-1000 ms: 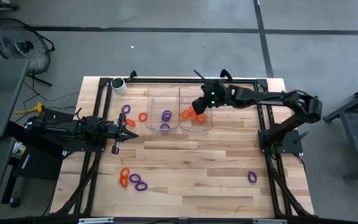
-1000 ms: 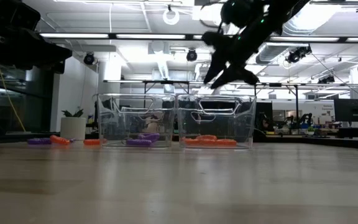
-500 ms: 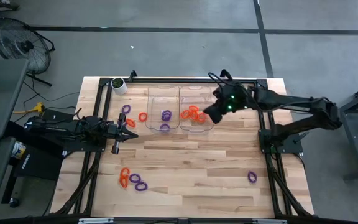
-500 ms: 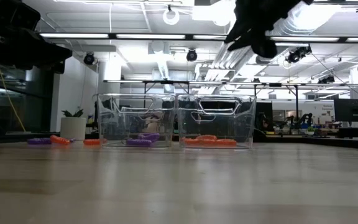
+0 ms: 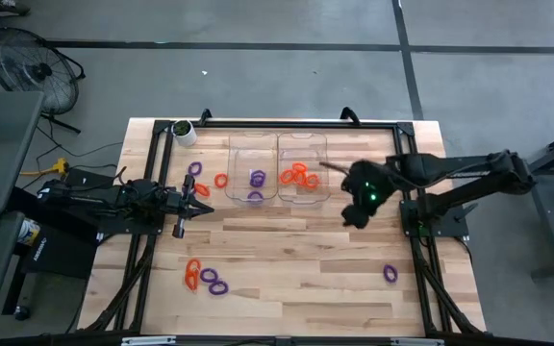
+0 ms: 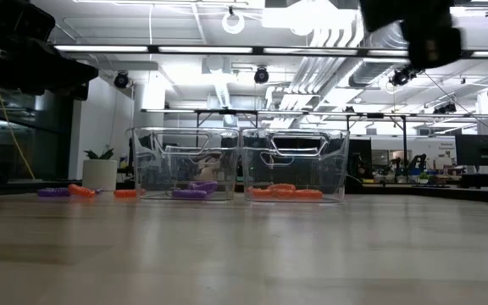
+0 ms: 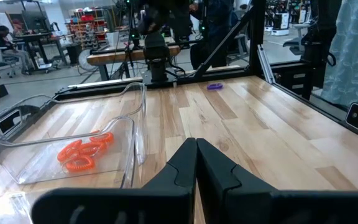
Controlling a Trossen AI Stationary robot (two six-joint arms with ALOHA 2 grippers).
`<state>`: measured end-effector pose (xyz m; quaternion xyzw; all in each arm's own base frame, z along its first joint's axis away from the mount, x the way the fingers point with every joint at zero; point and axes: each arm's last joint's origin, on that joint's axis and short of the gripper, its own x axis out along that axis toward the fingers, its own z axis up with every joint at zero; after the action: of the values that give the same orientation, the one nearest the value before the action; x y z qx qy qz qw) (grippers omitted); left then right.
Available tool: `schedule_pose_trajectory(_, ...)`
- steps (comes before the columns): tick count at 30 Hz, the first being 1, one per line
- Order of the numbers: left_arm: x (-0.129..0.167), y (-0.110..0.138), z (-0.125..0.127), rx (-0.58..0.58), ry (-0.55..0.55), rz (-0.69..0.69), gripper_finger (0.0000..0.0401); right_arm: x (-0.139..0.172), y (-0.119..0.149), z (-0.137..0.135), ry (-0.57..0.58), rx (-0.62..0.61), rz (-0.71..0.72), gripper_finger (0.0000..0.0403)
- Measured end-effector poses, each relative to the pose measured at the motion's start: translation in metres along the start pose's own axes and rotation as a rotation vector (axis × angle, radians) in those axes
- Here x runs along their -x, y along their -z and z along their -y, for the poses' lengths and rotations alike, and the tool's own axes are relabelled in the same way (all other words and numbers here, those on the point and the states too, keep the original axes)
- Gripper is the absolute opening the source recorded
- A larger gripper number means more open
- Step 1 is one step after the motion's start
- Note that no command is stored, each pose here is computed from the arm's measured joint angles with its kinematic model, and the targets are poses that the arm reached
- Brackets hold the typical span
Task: Sort spring keychains
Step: Put the purple spring keychain into the left transparent bin
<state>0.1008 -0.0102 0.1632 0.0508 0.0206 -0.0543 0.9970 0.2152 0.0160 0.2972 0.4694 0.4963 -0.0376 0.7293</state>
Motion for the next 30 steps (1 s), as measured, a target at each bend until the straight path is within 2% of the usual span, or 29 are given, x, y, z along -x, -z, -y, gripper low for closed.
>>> schedule_pose_trajectory(5,0.000,0.000,0.000,0.000,0.000,0.000,0.0001,-0.008,0.028,-0.002,0.096,-0.133,-0.159,0.0027)
schedule_pose_trajectory(11,0.000,0.000,0.000,0.000,0.000,0.000,0.0001,-0.014,0.058,-0.009,0.195,-0.274,-0.244,0.0027)
schedule_pose_trajectory(20,0.000,0.000,0.000,0.000,0.000,0.000,0.0001,-0.026,0.103,-0.017,0.365,-0.417,-0.236,0.0027)
schedule_pose_trajectory(25,0.000,0.000,0.000,0.000,0.000,0.000,0.0001,-0.044,0.122,-0.019,0.485,-0.428,-0.185,0.0033)
schedule_pose_trajectory(30,0.000,0.000,0.000,0.000,0.000,0.000,0.0001,-0.064,0.136,-0.017,0.601,-0.415,-0.168,0.0064)
